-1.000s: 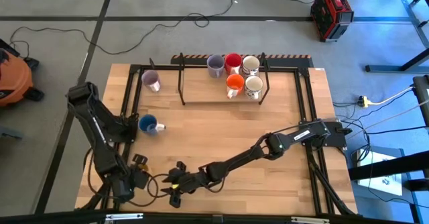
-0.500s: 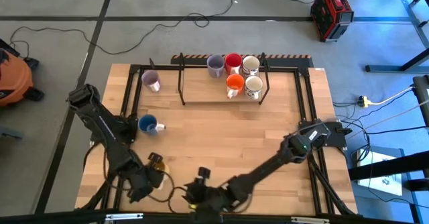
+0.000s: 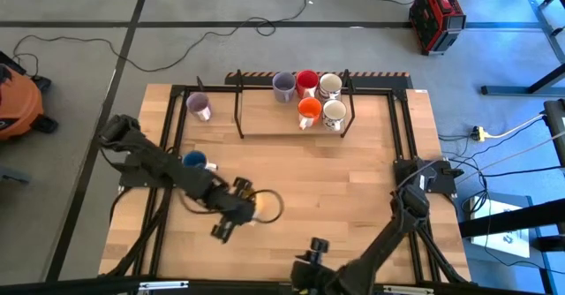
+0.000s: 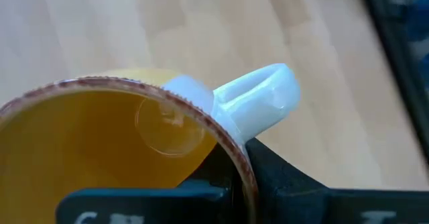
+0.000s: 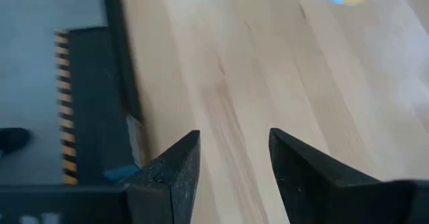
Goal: Place coffee mugs
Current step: Put the yellow mug on the shelf
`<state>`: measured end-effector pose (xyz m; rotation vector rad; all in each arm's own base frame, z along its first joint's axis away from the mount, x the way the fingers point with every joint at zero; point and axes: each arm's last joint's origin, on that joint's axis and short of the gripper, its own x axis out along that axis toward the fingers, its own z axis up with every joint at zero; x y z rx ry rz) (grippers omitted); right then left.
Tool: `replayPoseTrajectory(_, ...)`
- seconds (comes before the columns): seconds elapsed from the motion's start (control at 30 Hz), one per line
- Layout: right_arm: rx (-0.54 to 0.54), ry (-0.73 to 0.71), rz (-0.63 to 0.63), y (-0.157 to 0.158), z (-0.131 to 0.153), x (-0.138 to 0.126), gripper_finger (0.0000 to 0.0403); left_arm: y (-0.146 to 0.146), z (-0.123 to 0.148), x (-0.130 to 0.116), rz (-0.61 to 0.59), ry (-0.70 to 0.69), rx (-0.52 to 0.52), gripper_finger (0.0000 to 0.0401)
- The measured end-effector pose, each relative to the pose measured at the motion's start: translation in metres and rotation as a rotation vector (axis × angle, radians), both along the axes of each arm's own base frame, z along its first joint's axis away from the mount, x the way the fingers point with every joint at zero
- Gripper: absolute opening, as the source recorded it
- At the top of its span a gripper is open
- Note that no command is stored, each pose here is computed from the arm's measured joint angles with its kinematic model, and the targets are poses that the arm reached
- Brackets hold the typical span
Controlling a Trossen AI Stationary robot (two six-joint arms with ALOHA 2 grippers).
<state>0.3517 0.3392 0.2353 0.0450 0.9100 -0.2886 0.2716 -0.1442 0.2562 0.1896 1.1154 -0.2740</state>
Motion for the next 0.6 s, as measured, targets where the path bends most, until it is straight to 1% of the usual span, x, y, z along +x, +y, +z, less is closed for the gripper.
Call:
replayPoseTrajectory(0.17,-0.004,0.012,-0.073,0.015,-0.023,-0.025,0.0167,0.017,-0.004,0.043,0.018,0.022,0.046,0.0013)
replayPoseTrajectory(0.23,-0.016,0.035,-0.104,0.02,-0.033,-0.038,0.0167,0.023,-0.01,0.059,0.027,0.036,0.042,0.0013)
replayPoseTrajectory(0.33,-0.016,0.017,-0.151,0.027,-0.038,-0.059,0.0167,0.034,-0.022,0.081,0.064,0.074,0.026,0.0014)
replayPoseTrajectory(0.5,-0.025,-0.04,-0.246,0.028,-0.051,-0.09,0.0167,0.045,-0.041,0.105,0.082,0.117,0.039,0.0014)
replayPoseTrajectory(0.6,0.006,-0.061,-0.31,0.025,-0.059,-0.106,0.0167,0.05,-0.051,0.112,0.111,0.192,0.03,0.0015)
